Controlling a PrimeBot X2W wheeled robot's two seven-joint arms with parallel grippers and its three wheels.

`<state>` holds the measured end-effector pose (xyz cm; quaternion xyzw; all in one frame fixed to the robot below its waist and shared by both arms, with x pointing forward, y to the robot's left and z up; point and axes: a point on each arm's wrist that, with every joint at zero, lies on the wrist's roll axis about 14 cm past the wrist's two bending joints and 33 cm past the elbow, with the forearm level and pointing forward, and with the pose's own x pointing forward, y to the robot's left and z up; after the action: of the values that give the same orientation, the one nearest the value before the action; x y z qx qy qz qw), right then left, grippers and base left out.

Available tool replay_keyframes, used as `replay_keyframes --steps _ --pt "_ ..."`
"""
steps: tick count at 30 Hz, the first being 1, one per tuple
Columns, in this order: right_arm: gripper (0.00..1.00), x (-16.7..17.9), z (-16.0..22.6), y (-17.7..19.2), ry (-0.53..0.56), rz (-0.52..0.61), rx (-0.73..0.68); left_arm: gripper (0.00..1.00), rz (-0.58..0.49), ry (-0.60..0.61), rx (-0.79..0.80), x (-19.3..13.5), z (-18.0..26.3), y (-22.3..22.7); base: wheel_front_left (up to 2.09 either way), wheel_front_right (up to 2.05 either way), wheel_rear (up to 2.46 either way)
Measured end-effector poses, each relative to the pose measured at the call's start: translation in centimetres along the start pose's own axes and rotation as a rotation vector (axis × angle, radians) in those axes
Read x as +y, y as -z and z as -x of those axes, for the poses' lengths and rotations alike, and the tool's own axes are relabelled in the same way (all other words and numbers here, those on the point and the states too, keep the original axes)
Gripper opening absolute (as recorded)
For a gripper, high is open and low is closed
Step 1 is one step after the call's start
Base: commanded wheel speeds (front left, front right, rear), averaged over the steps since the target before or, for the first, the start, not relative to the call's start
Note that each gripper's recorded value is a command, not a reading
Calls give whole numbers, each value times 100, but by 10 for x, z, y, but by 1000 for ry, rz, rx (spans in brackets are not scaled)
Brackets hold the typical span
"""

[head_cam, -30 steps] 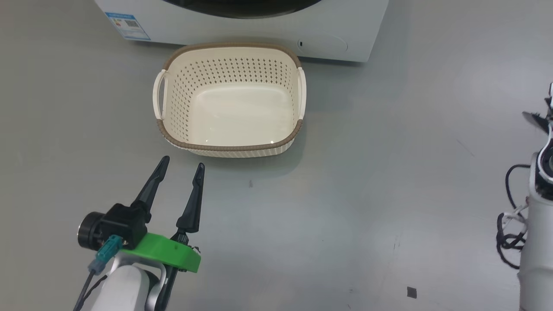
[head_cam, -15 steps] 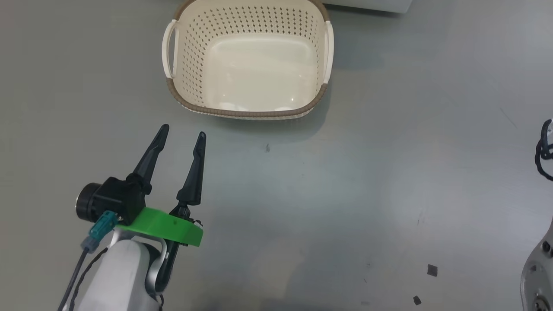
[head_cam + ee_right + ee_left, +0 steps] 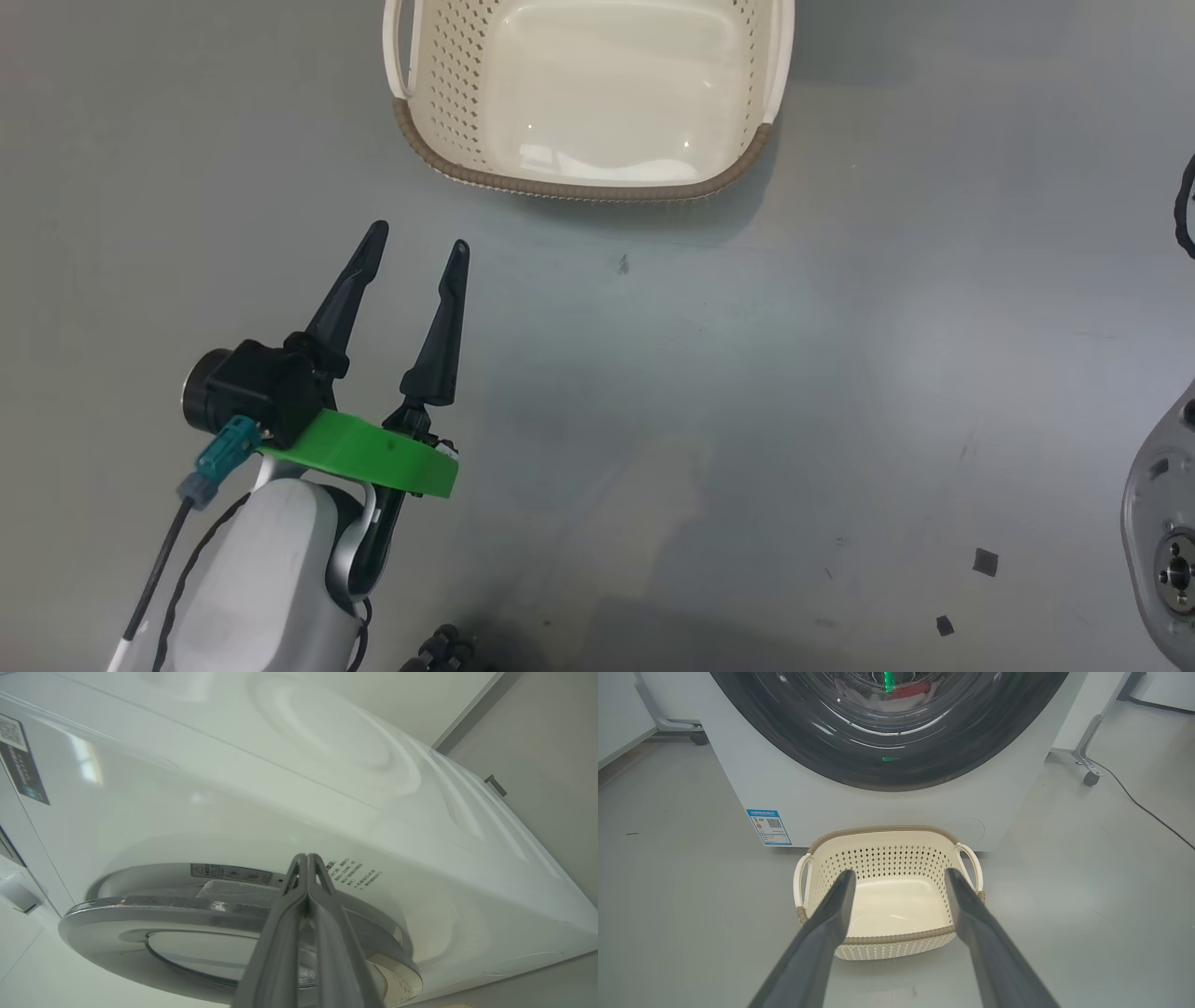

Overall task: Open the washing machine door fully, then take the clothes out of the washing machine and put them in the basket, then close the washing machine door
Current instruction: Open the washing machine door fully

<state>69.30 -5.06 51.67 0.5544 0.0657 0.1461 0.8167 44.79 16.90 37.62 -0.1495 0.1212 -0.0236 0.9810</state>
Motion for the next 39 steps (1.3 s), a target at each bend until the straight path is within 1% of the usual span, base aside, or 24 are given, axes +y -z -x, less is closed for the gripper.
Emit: replay_keyframes --steps 2,5,9,15,18,24,33,39 --pt "0 -8 -6 11 17 -26 34 100 -3 -6 6 2 0 2 0 0 0" --pt "0 -13 -16 20 26 -102 63 100 1 -19 14 6 1 4 0 0 0" --pt "0 -8 -28 25 11 -177 87 100 -3 -31 23 11 2 7 0 0 0" --pt "0 -2 -40 36 1 -231 150 100 8 -40 33 13 4 10 0 0 0" --pt "0 5 -46 41 -12 -247 184 100 10 -39 38 12 4 12 0 0 0" --pt "0 23 -57 41 -50 -288 208 100 6 -34 44 11 4 13 0 0 0" --pt "0 23 -66 58 -30 -308 275 100 2 -46 51 15 6 14 0 0 0" --pt "0 25 -72 61 -26 -303 296 100 8 -51 57 16 7 16 0 0 0"
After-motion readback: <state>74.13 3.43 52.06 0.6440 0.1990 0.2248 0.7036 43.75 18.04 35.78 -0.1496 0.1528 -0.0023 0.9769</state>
